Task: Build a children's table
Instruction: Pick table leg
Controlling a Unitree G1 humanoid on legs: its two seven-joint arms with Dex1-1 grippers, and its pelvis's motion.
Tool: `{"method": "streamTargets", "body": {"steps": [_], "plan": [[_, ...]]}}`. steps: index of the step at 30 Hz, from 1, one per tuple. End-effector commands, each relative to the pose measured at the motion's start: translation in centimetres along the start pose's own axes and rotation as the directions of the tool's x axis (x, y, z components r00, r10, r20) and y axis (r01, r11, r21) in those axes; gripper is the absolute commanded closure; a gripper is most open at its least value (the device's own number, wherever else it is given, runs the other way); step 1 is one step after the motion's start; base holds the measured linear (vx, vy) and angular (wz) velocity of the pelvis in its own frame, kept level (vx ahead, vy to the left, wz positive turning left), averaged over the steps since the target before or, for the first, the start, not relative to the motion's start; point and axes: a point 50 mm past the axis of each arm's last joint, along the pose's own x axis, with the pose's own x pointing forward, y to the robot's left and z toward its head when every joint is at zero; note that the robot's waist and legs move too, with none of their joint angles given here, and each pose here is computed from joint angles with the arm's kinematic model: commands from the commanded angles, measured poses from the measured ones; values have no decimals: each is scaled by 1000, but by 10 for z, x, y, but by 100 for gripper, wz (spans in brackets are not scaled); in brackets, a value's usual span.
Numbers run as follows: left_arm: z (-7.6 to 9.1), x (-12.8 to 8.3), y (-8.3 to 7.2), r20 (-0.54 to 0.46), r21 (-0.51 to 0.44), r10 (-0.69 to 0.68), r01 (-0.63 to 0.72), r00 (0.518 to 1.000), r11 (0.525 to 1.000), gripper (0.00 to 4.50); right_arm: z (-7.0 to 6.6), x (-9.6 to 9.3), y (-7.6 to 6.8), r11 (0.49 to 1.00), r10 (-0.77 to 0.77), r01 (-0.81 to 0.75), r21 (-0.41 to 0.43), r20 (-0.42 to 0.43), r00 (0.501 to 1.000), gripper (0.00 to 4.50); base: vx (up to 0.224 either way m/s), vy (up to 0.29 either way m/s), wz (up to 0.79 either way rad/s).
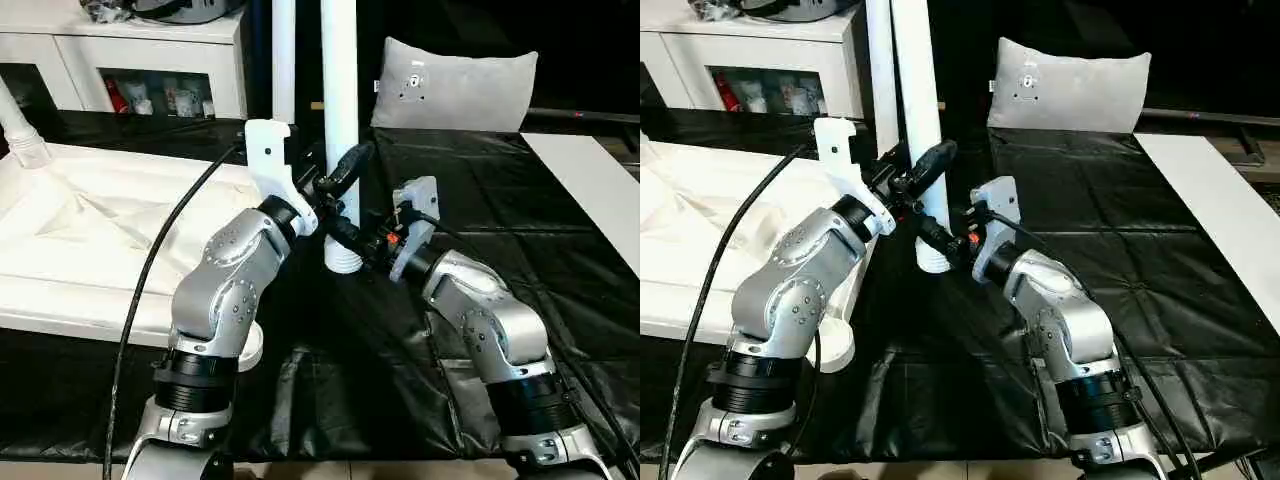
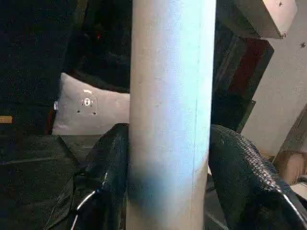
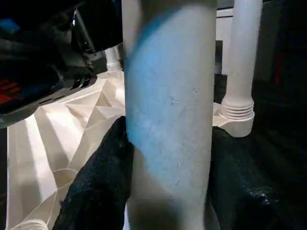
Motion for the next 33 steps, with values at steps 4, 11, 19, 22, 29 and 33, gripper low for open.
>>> {"method": "streamTargets", "body": {"steps": [4, 11, 19, 22, 29, 33], "plan": [[-2, 1, 0, -15, 29, 6, -5, 1000, 1000, 210, 7, 3, 0, 999, 14, -13, -37, 9, 1000, 261, 0, 0, 0], [-2, 1, -1, -17, 28, 0, 1, 1000, 1000, 210, 6, 3, 1, 999, 18, -18, -41, 5, 1000, 261, 0, 0, 0], [-5, 0, 2, -48, 113, 10, -4, 999, 994, 210, 6, 3, 1, 999, 22, -21, -43, 3, 1000, 261, 0, 0, 0], [-6, -1, 4, -62, 161, 17, -7, 998, 987, 210, 5, 3, 1, 999, 22, -22, -43, 2, 1000, 261, 0, 0, 0], [-10, -3, 13, -107, 340, 71, -31, 992, 940, 210, 4, 2, 0, 999, 19, -19, -43, 0, 1000, 261, 0, 0, 0], [-11, -4, 20, -122, 468, 112, -42, 986, 883, 214, 4, 2, 0, 999, 18, -18, -44, -1, 1000, 261, 0, 0, 0]]}}
